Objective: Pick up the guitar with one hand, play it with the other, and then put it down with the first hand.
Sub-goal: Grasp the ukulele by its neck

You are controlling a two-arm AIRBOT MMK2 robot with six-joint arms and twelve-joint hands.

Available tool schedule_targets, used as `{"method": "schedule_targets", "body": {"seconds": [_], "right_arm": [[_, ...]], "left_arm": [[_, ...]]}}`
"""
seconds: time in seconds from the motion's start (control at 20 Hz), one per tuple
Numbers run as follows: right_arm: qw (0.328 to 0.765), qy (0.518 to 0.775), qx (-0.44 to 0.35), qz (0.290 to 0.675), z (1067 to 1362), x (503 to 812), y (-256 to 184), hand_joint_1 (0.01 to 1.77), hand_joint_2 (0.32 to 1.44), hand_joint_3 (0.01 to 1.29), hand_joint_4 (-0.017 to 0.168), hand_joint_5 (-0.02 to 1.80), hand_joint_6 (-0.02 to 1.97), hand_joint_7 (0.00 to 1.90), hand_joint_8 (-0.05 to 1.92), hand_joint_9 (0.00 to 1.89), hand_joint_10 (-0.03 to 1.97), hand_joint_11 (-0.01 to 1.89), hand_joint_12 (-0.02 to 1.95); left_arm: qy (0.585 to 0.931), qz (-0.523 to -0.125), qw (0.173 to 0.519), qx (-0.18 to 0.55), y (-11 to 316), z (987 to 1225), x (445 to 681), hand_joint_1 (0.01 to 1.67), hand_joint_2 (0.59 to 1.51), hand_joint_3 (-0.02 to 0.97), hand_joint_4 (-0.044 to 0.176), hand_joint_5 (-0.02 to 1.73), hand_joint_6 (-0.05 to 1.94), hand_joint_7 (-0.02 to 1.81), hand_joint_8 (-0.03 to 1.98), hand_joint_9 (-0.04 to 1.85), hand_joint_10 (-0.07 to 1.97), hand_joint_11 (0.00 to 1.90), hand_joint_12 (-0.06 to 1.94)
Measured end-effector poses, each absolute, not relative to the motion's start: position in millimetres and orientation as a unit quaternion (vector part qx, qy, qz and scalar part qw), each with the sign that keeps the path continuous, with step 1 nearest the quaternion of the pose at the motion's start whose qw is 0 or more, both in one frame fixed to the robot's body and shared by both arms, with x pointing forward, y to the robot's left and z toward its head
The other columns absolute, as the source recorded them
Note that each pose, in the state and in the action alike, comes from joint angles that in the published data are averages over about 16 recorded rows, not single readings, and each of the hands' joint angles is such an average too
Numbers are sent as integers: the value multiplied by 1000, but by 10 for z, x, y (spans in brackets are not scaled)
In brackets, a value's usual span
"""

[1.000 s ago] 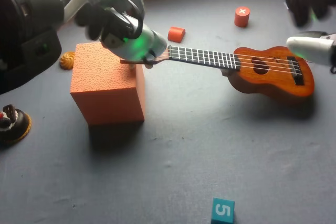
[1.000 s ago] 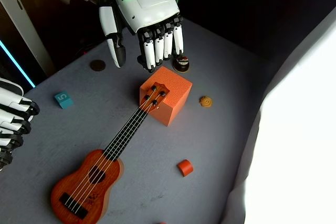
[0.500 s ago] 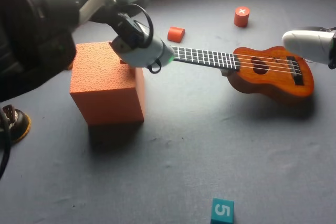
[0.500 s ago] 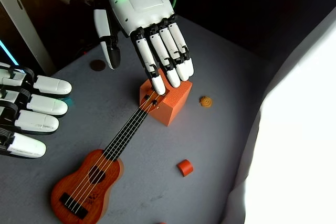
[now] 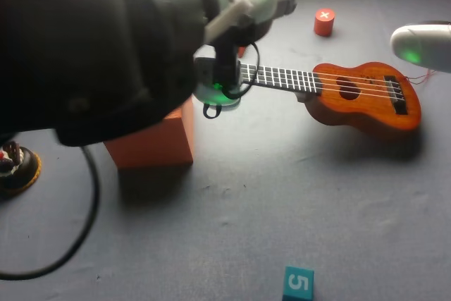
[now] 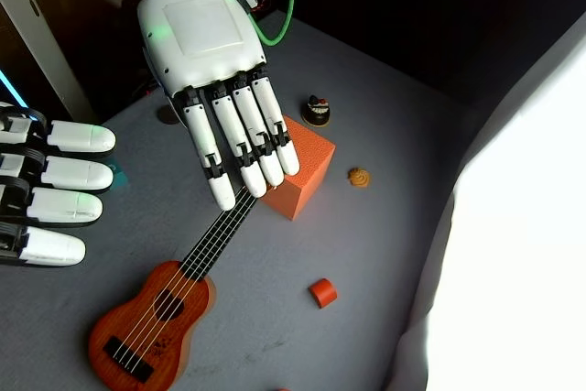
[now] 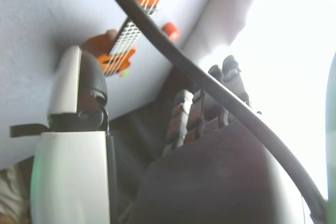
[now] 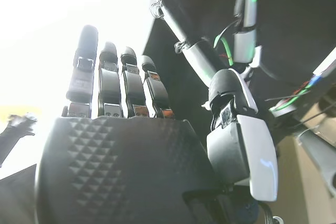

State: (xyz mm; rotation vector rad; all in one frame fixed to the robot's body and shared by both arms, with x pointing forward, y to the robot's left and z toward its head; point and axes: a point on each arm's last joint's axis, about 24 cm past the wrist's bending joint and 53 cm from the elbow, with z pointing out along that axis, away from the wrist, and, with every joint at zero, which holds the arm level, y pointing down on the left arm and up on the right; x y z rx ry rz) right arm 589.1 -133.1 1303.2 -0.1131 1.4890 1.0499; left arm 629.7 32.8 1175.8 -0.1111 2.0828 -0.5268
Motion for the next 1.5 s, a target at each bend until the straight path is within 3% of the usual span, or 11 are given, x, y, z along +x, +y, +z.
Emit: {"method": "schedule_targets", "body": {"seconds": [0.25,0.7,1.05,1.5], "right_arm": [[605,643,-42,467,13045,5897,-1347,148,1307,17,-2,37,48,78,17,28,191,21,850],[606,643,-44,467,13049,5890,-1338,160,1308,16,-5,42,45,75,17,23,193,21,775],[605,643,-45,468,13047,5883,-1329,139,1314,16,-4,35,44,60,17,23,152,21,640],[604,643,-46,468,13044,5881,-1322,141,1322,17,0,40,44,69,17,26,153,21,709]], "left_arm": [[860,-201,467,-45,157,11594,6325,1316,1057,1,38,18,6,21,-8,17,8,17,15],[868,-171,464,-45,-48,11337,6429,1264,1071,1,6,17,6,20,-8,17,8,17,16],[871,-147,467,-39,-155,11184,6484,1236,1075,1,3,17,6,19,-8,16,8,17,16],[871,-120,475,-37,-187,10965,6547,1221,1074,1,3,21,4,17,-8,18,8,17,14]]}}
